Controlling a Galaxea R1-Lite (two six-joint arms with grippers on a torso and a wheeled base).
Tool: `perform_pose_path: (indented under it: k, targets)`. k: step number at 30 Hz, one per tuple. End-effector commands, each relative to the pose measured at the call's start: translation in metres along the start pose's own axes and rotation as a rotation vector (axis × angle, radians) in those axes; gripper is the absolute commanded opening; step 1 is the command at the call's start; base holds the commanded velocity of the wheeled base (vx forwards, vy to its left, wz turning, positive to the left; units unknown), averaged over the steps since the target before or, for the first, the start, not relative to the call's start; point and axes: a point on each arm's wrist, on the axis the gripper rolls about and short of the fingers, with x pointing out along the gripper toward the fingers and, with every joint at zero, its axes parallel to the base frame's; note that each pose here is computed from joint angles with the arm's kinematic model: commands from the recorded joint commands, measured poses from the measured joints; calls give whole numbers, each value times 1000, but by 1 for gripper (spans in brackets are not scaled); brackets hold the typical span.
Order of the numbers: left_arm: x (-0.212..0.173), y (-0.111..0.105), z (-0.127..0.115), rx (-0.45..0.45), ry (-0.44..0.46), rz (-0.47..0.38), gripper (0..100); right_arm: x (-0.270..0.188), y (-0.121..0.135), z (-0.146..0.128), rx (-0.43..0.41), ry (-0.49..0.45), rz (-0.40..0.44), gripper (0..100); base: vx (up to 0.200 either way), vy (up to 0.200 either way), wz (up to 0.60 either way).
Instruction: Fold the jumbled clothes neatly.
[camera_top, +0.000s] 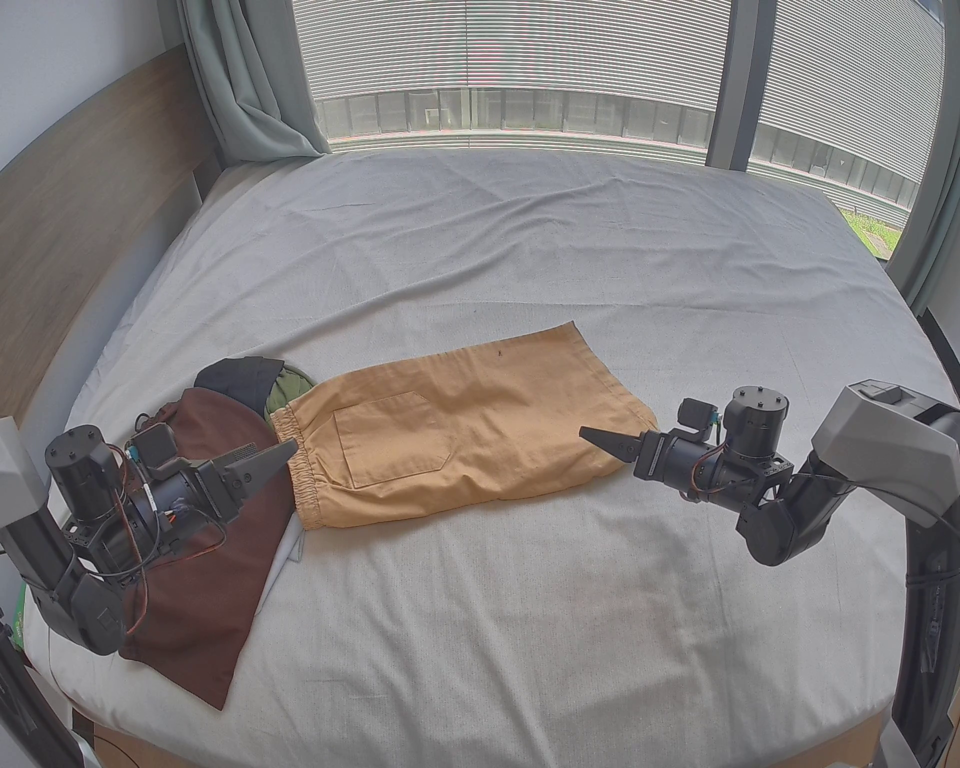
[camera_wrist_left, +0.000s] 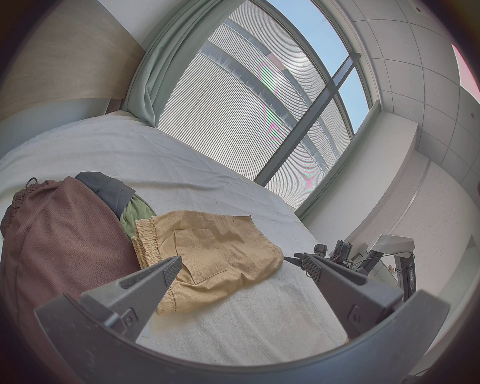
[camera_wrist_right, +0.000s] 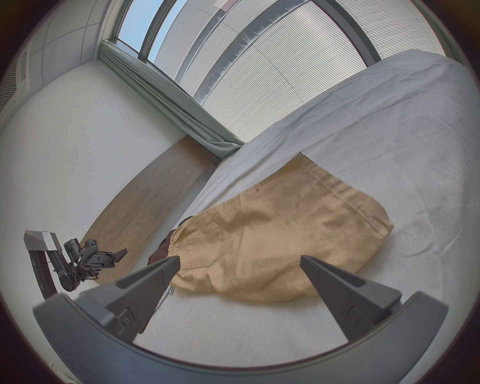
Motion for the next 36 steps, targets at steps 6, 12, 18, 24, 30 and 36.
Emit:
perform_pose_path:
  k: [6, 12, 18, 24, 30, 36]
  targets:
    - [1, 1, -3, -6, 9, 2, 100, 7, -15, -27, 34, 54, -34, 100, 0, 0, 0]
    - [2, 2, -4, -8, 13, 6, 100, 9, -22, -36, 47, 72, -49, 100, 0, 0, 0]
    - [2, 1, -4, -8, 14, 3, 100, 14, -31, -48, 59, 81, -77, 100, 0, 0, 0]
    - [3, 2, -6, -10, 18, 6, 100, 29, -35, -57, 61, 71, -87, 100, 0, 0, 0]
    - [3, 2, -6, -11, 21, 6, 100, 53, -27, -67, 76, 60, -67, 100, 0, 0, 0]
    - [3, 2, -6, -10, 20, 6, 100, 67, -20, -67, 97, 40, -33, 100, 0, 0, 0]
